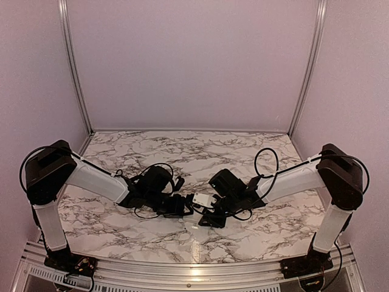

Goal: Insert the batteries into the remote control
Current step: Press the battery cover on the remote control.

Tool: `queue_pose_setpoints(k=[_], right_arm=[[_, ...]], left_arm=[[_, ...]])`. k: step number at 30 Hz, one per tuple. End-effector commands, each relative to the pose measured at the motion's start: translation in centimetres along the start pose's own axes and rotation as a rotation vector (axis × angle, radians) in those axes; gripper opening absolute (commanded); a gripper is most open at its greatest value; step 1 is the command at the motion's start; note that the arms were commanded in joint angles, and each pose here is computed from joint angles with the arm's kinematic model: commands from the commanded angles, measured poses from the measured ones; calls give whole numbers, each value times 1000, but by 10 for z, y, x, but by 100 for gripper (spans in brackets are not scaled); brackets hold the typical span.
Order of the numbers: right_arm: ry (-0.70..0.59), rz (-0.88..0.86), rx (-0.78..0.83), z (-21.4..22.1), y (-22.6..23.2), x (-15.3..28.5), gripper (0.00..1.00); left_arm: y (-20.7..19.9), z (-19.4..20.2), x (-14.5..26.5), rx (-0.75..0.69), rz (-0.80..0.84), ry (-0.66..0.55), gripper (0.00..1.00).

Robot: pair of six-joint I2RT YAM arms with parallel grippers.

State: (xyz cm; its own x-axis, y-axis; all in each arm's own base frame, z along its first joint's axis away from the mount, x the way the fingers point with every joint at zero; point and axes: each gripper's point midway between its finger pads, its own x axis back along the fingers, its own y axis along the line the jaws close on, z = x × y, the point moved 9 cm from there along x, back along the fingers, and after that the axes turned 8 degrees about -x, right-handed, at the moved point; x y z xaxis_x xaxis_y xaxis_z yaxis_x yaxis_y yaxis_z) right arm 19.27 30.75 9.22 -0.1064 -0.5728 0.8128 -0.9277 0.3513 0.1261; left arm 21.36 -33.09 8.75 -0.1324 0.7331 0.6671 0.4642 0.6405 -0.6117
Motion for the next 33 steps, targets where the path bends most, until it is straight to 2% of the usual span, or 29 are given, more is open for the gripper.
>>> queue_pose_setpoints(k=[1, 6, 11, 14, 16, 17, 20, 22, 26, 33], right_arm=[[54, -8, 9, 17, 5, -13, 4], [48, 0, -2, 21, 5, -13, 0], [25, 13, -4, 24, 5, -11, 0], [3, 24, -4, 24, 5, -8, 0], [1, 28, 0, 24, 5, -7, 0], [0, 31, 2, 23, 5, -7, 0], [-16, 41, 9, 19, 4, -3, 0], [-49, 50, 17, 14, 5, 2, 0], [-128, 58, 42, 5, 6, 14, 0], [-178, 37, 83, -8, 13, 24, 0]], left_arm=[[37, 55, -25, 26, -205, 249, 42], [48, 66, -25, 16, -290, 305, 34], [52, 72, -21, 18, -306, 318, 19], [46, 67, -14, 21, -265, 281, 12], [41, 59, -6, 25, -234, 227, 12], [39, 54, -1, 26, -223, 203, 16], [30, 40, 16, 28, -148, 109, 48], [22, 36, 25, 18, -80, 64, 63], [12, 37, 33, -7, 32, 23, 72], [8, 29, 25, 11, 83, -1, 74]])
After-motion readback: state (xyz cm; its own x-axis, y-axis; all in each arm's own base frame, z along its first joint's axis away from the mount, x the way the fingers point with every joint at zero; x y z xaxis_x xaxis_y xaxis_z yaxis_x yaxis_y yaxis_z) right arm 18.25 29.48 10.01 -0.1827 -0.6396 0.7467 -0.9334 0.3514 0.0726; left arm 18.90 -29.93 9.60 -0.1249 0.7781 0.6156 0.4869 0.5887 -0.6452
